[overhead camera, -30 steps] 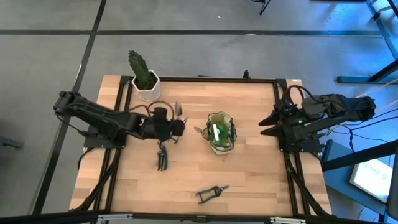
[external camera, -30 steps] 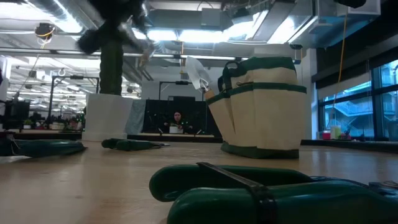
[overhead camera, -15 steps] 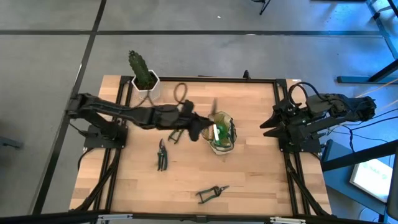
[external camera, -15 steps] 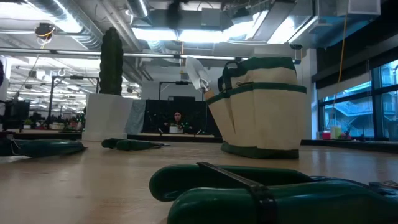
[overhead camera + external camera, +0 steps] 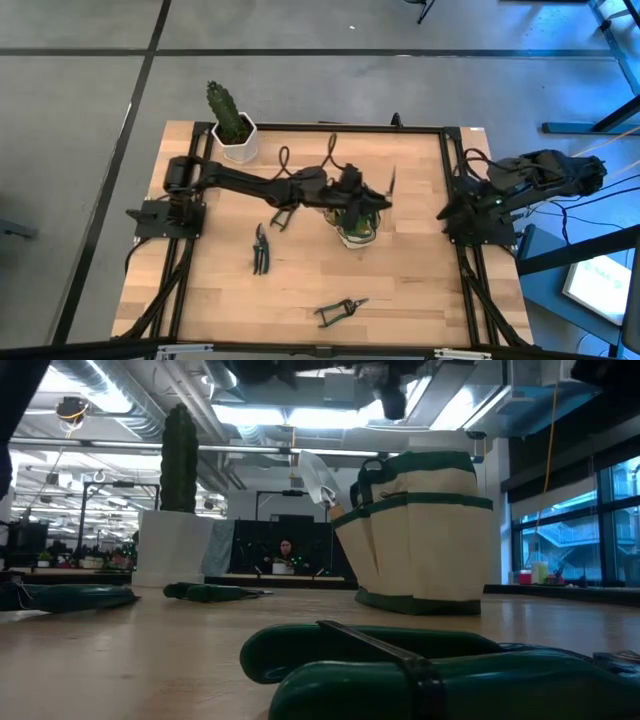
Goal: Pick & Place Garden tools in Gardening bag
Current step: Put the trowel into the gardening bag
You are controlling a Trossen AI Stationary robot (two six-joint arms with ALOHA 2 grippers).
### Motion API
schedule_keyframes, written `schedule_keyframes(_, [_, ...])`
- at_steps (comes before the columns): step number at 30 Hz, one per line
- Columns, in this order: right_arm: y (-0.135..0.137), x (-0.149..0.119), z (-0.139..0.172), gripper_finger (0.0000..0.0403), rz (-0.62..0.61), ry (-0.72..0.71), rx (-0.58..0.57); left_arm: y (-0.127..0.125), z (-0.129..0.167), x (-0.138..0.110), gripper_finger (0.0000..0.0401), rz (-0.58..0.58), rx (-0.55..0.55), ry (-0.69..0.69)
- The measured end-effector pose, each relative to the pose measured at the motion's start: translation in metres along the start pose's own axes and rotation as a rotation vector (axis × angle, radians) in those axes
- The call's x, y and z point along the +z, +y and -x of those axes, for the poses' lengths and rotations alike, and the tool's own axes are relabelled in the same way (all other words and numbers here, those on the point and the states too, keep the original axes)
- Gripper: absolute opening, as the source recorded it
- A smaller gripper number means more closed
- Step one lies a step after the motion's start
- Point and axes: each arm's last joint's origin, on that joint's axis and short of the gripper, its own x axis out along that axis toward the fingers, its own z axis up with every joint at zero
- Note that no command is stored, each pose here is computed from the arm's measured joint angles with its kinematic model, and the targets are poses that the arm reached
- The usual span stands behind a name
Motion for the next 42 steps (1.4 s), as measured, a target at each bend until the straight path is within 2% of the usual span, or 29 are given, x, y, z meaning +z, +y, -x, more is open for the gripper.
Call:
schedule_keyframes(3, [0.002,-0.002,0.008,0.0228,0.032,-0.055,0.074,0.004,-0.004,-0.001,0.0058,0.033,-0.047,0.034])
schedule_keyframes(9, [0.005,-0.004,0.016,0.0212,0.069,-0.175,0.27,0.003,-0.003,0.003,0.0058,0.043,-0.062,0.037])
schedule_keyframes(17, [-0.006,-0.015,-0.002,0.0213,0.059,-0.135,0.276,0.001,-0.002,0.0,0.0058,0.089,-0.128,0.138])
schedule_keyframes(19, [-0.007,-0.016,-0.01,0.0213,0.033,-0.12,0.318,0.001,-0.002,-0.001,0.0058,0.102,-0.149,0.16])
schedule_keyframes(23, [-0.013,-0.013,-0.026,0.0214,-0.132,-0.212,0.279,0.001,-0.002,-0.001,0.0058,0.105,-0.151,0.162])
schedule_keyframes(26, [-0.02,-0.014,-0.035,0.0214,-0.311,-0.264,0.218,0.003,-0.002,0.0,0.0058,0.101,-0.146,0.157])
schedule_keyframes(28, [-0.024,-0.015,-0.041,0.0214,-0.404,-0.287,0.184,0.005,-0.002,0.0,0.0058,0.072,-0.104,0.138])
schedule_keyframes(30, [-0.027,-0.016,-0.044,0.0214,-0.457,-0.298,0.173,0.008,-0.002,-0.002,0.0058,0.023,-0.052,0.139])
schedule_keyframes(33, [-0.024,-0.012,-0.042,0.0214,-0.468,-0.332,0.212,0.017,-0.001,-0.003,0.0058,-0.037,-0.002,0.179])
schedule_keyframes(38, [-0.017,0.001,-0.034,0.0214,-0.557,-0.514,0.304,0.032,0.002,-0.002,0.0058,-0.086,0.077,0.226])
schedule_keyframes(42, [-0.021,0.002,-0.034,0.0214,-0.721,-0.603,0.259,0.034,0.002,0.0,0.0058,-0.266,0.11,0.197])
